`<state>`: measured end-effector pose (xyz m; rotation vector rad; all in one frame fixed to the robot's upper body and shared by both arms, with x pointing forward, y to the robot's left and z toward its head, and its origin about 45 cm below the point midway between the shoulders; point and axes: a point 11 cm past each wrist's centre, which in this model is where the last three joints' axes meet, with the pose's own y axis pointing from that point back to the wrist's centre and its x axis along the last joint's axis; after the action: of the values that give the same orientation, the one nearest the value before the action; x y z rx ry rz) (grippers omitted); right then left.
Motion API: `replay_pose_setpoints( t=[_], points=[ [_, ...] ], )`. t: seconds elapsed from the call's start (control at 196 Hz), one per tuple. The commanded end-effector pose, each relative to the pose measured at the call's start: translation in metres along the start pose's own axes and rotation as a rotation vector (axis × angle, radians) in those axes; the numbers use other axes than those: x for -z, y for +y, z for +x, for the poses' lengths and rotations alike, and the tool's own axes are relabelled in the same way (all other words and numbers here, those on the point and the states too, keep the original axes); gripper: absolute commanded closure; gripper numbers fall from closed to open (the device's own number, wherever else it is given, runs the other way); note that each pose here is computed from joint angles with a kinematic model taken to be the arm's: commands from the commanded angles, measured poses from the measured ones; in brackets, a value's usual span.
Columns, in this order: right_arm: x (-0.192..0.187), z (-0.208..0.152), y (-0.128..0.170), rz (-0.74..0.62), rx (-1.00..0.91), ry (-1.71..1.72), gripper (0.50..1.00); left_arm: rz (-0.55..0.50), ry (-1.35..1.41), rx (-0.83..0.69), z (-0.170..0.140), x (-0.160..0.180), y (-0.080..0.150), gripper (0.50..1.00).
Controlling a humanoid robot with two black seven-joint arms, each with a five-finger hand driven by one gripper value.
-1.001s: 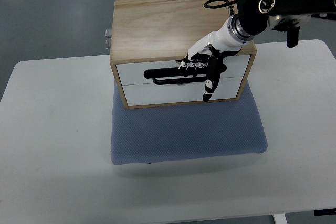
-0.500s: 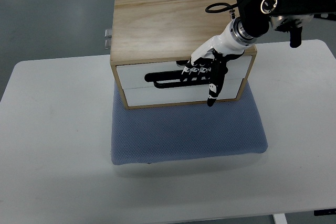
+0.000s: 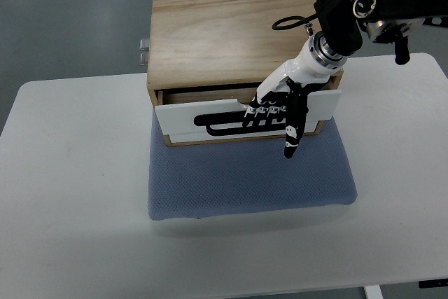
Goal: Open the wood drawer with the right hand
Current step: 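Pull the handle toward the robot with the right hand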
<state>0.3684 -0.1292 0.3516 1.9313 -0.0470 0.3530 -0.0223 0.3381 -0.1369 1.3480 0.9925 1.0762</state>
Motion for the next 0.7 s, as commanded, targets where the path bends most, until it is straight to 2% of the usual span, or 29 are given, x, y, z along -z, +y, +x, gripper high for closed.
replay_pose_setpoints(
  t=[0.0, 0.694],
  points=[
    [0.002, -0.004, 0.000, 0.005, 0.012, 0.004, 0.556, 0.000, 0.000, 0.001, 0.000, 0.000, 0.000, 0.500],
    [0.010, -0.015, 0.009, 0.028, 0.027, 0.028, 0.556, 0.000, 0.000, 0.001, 0.000, 0.000, 0.000, 0.500]
  ],
)
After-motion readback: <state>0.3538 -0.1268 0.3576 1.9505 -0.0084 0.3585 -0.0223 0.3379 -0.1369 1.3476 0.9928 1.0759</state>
